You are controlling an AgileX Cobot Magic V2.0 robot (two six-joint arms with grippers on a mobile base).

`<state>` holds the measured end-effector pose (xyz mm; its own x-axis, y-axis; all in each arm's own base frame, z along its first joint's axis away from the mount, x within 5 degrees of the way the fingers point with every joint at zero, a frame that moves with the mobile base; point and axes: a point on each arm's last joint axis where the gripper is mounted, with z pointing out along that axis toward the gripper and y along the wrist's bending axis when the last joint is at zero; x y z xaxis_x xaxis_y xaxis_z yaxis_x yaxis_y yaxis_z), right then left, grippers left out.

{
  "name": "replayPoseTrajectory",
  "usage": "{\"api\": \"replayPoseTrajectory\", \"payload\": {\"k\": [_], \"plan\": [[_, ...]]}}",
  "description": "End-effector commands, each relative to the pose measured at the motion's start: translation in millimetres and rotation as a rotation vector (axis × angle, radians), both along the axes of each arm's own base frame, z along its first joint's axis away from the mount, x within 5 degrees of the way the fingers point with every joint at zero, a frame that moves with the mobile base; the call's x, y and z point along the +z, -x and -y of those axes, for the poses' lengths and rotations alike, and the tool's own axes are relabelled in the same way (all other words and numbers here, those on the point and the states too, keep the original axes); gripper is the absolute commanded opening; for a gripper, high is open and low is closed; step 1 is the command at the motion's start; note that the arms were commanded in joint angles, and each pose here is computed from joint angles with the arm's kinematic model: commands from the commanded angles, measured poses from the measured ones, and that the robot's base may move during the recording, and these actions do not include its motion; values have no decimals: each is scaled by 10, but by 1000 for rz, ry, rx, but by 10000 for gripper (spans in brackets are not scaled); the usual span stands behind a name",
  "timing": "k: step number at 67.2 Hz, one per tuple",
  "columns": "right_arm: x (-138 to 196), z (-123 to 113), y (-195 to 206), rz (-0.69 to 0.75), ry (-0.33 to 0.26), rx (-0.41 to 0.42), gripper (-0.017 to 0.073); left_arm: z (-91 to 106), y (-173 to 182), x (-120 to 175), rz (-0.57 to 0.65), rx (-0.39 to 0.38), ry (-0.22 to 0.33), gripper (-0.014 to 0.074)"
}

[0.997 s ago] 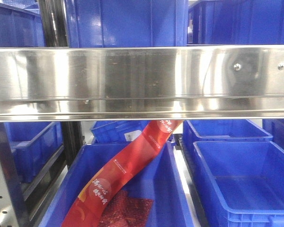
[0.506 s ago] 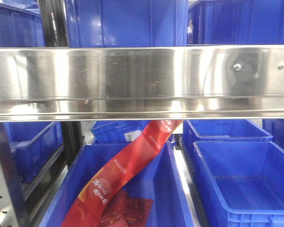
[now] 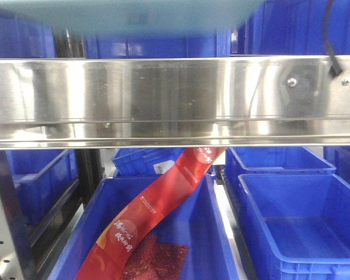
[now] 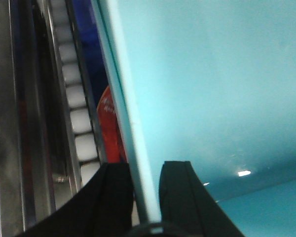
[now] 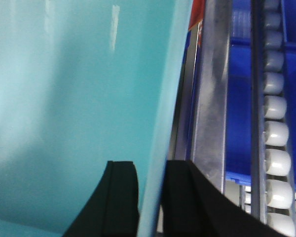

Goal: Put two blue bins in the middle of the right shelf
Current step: 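Lower the teal bin with both grippers onto the upper shelf rollers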

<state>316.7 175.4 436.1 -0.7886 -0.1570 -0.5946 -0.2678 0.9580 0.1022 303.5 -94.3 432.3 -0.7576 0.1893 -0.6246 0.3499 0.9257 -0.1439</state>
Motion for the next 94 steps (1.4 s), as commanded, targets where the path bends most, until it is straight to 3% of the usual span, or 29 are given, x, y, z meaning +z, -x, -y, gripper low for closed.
{"api": "replayPoseTrajectory", "payload": {"k": [1, 24, 31, 42, 47, 52, 54, 56, 61, 83, 89, 94], "plan": [[47, -62, -65, 86, -19, 29, -162, 112, 76, 53, 4, -45, 100, -111], [-140, -121, -204, 54, 26, 24, -162, 93, -63, -174, 45, -3, 65, -102], [-202, -138, -249, 44, 42, 22, -162, 87, -107, -175, 80, 9, 58, -20], [-243, -153, -277, 36, 49, 21, -129, 93, -127, -203, 72, 9, 58, 216], [-242, -145, -281, 40, 57, 18, -29, 93, -127, -209, 70, 9, 57, 325], [-241, -133, -287, 48, 70, 14, 132, 93, -127, -209, 70, 9, 57, 422], [-240, -127, -290, 52, 77, 11, 292, 93, -127, -209, 70, 9, 57, 488], [-239, -121, -293, 55, 84, 9, 396, 93, -127, -209, 70, 9, 57, 516], [-238, -117, -296, 58, 88, 7, 575, 92, -122, -203, 72, 9, 58, 575], [114, 37, -62, 146, 55, -3, 557, 12, 147, 94, 167, 9, 75, 582], [254, 125, 33, 193, 64, -18, 482, -28, 288, 233, 216, 10, 87, 531], [364, 199, 112, 232, 72, -31, 347, -69, 405, 338, 258, 13, 86, 424]]}}
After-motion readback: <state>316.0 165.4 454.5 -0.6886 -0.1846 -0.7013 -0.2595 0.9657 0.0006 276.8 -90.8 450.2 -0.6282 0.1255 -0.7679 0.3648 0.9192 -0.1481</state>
